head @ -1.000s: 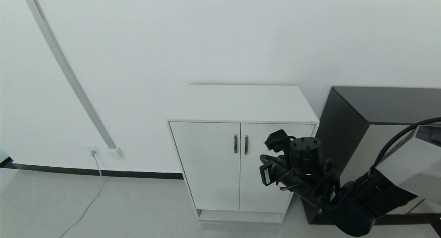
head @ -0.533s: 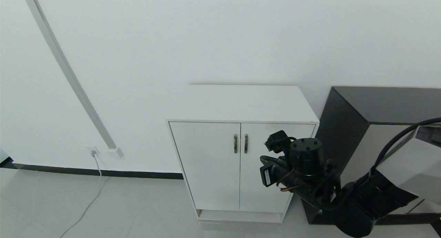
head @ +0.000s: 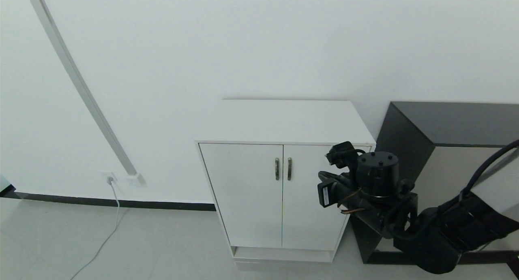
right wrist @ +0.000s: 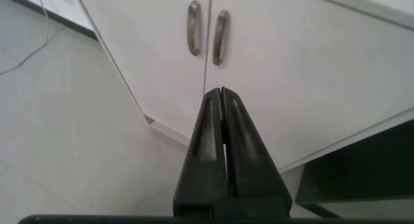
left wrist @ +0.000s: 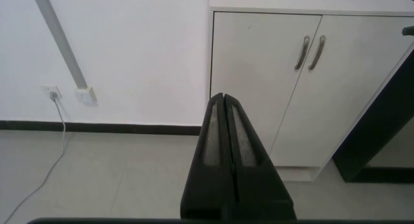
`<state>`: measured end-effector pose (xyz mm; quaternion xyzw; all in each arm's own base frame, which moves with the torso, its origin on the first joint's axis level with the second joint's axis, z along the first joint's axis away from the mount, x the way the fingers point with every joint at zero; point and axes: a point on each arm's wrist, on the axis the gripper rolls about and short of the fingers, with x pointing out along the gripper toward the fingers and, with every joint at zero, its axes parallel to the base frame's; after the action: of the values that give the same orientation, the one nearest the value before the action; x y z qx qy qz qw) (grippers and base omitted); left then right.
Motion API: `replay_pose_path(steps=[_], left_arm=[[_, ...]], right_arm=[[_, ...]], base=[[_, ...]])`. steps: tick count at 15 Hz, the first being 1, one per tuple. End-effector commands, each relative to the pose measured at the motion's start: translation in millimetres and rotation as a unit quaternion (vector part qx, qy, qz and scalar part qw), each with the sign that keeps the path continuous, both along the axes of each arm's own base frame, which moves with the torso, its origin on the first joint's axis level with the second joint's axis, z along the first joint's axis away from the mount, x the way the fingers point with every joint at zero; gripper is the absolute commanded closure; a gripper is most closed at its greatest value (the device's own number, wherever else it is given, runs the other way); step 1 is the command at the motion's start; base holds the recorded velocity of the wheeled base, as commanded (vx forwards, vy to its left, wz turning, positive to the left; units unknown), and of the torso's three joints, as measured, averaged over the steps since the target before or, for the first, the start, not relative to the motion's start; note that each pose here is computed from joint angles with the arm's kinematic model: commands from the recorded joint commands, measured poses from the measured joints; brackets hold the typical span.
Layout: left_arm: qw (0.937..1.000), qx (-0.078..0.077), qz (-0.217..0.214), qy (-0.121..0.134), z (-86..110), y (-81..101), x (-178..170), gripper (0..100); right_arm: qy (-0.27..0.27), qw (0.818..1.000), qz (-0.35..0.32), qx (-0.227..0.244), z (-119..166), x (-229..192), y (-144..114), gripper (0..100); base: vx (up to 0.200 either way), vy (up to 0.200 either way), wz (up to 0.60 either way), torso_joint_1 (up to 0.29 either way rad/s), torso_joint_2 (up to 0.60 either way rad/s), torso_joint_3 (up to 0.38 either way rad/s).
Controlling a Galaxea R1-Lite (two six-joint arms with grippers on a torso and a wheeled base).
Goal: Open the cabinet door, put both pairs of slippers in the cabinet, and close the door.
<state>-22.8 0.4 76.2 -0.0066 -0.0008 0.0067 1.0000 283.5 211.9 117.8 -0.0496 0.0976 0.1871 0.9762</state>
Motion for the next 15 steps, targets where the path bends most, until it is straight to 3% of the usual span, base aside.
replay_pose_path(steps=[1, 5, 8, 13, 15], left_arm=[[1.0000, 0.000, 0.000, 0.000, -0.1, 0.0, 0, 100], [1.0000, 0.000, 0.000, 0.000, -0.1, 0.0, 0, 100], [1.0000, 0.000, 0.000, 0.000, -0.1, 0.0, 0, 100], [1.0000, 0.000, 0.000, 0.000, -0.1, 0.0, 0, 100], [1.0000, 0.000, 0.000, 0.000, -0.1, 0.0, 0, 100]], right_arm=[[-0.017, 0.999, -0.030, 0.010, 16, 0, -18, 100], [0.003, 0.999, -0.032, -0.002, 14, -28, -41, 100], [0.026, 0.999, -0.020, -0.002, -1, -41, -48, 100], [0.044, 0.999, -0.003, -0.008, -25, -42, -38, 100], [0.051, 0.999, 0.013, -0.013, -42, -36, -25, 100]], base=[[0.000, 0.000, 0.00, 0.000, 0.00, 0.000], [0.000, 0.000, 0.00, 0.000, 0.00, 0.000], [0.200, 0.000, 0.00, -0.004, 0.00, 0.001], [0.200, 0.000, 0.00, 0.004, 0.00, 0.008], [0.000, 0.000, 0.00, 0.000, 0.00, 0.000]])
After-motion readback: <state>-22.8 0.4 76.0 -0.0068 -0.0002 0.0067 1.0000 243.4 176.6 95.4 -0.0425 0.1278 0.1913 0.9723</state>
